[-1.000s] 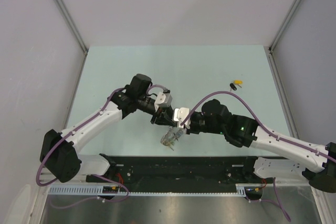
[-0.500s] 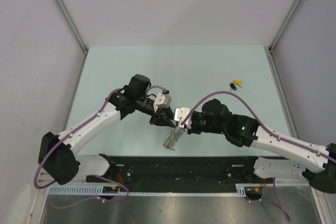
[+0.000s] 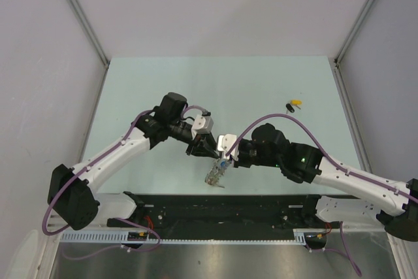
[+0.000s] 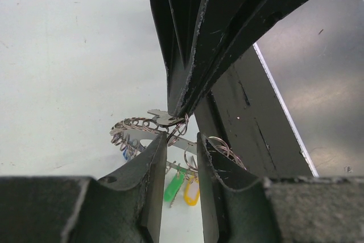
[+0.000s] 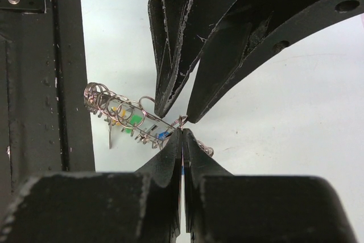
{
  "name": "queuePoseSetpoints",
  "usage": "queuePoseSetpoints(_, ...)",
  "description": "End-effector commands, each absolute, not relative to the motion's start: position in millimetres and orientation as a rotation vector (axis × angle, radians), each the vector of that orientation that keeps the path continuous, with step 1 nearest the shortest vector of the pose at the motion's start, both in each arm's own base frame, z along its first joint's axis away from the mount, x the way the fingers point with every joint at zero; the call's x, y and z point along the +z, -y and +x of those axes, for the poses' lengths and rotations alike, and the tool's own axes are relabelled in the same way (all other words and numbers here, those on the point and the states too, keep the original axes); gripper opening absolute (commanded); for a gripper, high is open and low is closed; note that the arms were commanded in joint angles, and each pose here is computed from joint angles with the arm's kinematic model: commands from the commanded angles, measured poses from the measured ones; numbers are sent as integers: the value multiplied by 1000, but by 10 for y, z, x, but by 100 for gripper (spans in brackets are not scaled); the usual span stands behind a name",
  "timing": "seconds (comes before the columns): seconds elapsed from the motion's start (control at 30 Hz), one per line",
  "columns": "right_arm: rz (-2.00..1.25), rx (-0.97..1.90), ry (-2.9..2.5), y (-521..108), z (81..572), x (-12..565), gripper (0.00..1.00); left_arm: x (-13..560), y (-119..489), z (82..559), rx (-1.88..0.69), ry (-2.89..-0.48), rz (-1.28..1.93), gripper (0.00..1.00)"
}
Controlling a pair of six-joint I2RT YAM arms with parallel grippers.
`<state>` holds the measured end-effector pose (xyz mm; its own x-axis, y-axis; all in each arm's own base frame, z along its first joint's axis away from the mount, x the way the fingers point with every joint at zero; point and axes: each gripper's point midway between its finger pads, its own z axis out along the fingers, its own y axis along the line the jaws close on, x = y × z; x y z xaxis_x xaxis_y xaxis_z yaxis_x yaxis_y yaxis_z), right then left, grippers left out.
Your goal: Put the keys on the keyring
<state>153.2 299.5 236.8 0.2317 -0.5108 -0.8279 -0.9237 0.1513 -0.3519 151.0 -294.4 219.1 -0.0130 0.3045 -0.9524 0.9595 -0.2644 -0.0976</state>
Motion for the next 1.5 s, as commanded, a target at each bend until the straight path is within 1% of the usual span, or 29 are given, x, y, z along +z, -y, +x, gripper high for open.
queuePoseSetpoints(0.0,-1400,544,-1302,-3086,1576,2854,0,2286,2901,1232,-1491,-1301,1625,31)
queuePoseSetpoints(0.23,-1397,557,-1291,-3101,1561,2883,0,2268,2916,1207,-1509,-1298,1629,30)
queuePoseSetpoints(0.4,-1392,558,-1287,-3100,1560,2896,0,2241,2929,1194,-1522,-1307,1634,25)
queuePoseSetpoints(0.5,-1390,558,-1282,-3095,1559,2914,0,2239,2930,1189,-1522,-1304,1636,18)
queuePoseSetpoints(0.63,-1390,553,-1287,-3090,1565,2903,0,2231,2920,1172,-1520,-1304,1640,4)
queuePoseSetpoints(0.7,-1390,553,-1287,-3081,1561,2910,0,2228,2915,1169,-1518,-1304,1642,1)
queuePoseSetpoints(1.1,-1348,535,-1326,-2921,1602,2944,0,2239,2909,1150,-1520,-1300,1625,1)
queuePoseSetpoints(1.13,-1347,538,-1329,-2920,1603,2937,0,2269,2909,1141,-1523,-1292,1618,3)
queuePoseSetpoints(1.23,-1345,548,-1332,-2944,1601,2933,0,2323,2934,1126,-1543,-1271,1583,6)
queuePoseSetpoints(1.47,-1337,566,-1321,-3000,1607,2953,0,2317,2959,1110,-1541,-1291,1533,6)
